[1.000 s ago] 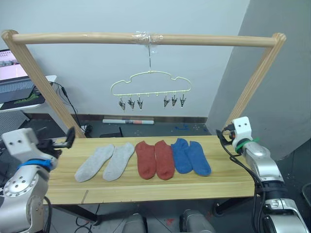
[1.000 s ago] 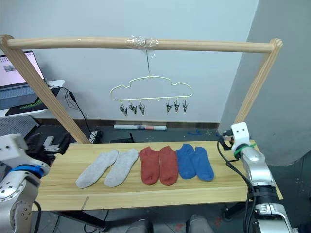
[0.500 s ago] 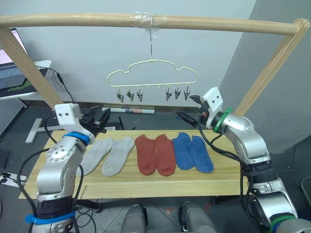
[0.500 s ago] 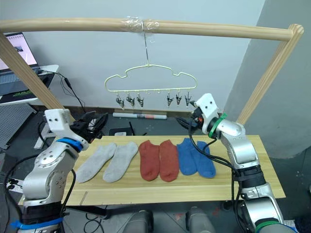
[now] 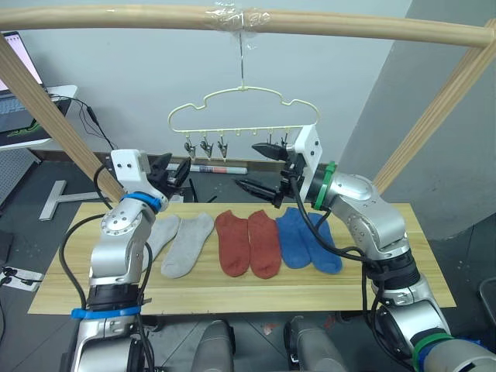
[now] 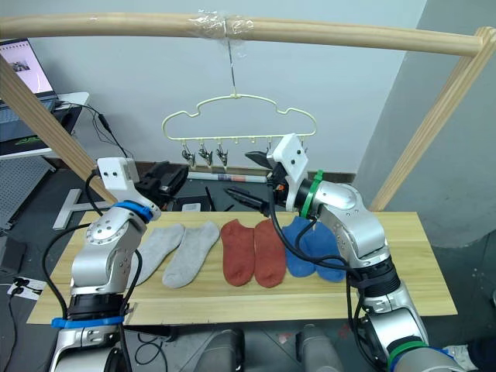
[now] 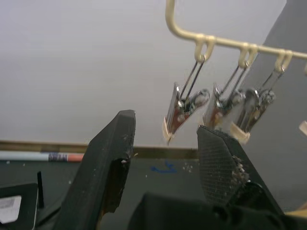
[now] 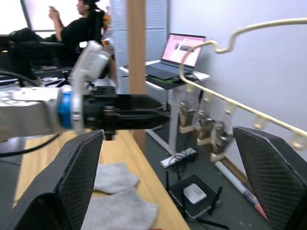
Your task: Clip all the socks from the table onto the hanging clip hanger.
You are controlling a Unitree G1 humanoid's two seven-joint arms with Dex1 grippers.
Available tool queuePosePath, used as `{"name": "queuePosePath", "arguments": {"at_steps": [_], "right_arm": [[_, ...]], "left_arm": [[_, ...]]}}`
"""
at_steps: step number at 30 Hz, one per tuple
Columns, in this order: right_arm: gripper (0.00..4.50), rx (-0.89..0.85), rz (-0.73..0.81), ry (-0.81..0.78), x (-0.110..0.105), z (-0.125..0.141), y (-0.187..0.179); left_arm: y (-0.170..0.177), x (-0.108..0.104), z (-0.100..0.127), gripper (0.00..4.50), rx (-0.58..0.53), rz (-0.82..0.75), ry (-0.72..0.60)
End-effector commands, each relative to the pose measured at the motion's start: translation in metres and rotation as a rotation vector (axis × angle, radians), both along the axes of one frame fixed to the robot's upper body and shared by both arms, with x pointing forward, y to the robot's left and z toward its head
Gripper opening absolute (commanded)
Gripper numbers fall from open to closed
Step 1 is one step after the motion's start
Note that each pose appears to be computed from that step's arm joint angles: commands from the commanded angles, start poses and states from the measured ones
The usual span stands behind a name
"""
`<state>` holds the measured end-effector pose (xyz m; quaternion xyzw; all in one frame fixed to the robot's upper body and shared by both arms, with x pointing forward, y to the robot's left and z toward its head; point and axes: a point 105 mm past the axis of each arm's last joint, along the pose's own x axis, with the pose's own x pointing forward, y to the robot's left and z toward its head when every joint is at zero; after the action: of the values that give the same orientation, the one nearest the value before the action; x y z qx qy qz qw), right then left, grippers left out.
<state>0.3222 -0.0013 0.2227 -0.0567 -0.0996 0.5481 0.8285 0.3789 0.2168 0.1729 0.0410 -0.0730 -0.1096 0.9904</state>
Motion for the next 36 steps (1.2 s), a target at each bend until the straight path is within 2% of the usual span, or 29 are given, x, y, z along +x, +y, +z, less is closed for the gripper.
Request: {"name": "queuePosePath", "arguments": {"at_steps": [1, 12, 27, 36], "right_arm": [[4.50, 0.051, 0.060, -0.067, -0.014, 0.028, 0.009], [4.50, 0.058, 0.067, -0.098, -0.018, 0.039, 0.013], [4.50, 0.075, 0.052, -0.101, -0.015, 0.046, 0.009], [4.50, 0.081, 0.036, -0.096, -0.012, 0.047, 0.009]], "left_arm": [[-0.009, 0.007, 0.012, 2.33, 0.016, -0.022, -0.059], [-0.016, 0.023, 0.021, 2.33, -0.006, -0.015, -0.108], [-0.004, 0.023, 0.031, 2.33, 0.029, 0.051, -0.155], [-0.002, 0.023, 0.034, 2.33, 0.000, 0.063, -0.168]]}}
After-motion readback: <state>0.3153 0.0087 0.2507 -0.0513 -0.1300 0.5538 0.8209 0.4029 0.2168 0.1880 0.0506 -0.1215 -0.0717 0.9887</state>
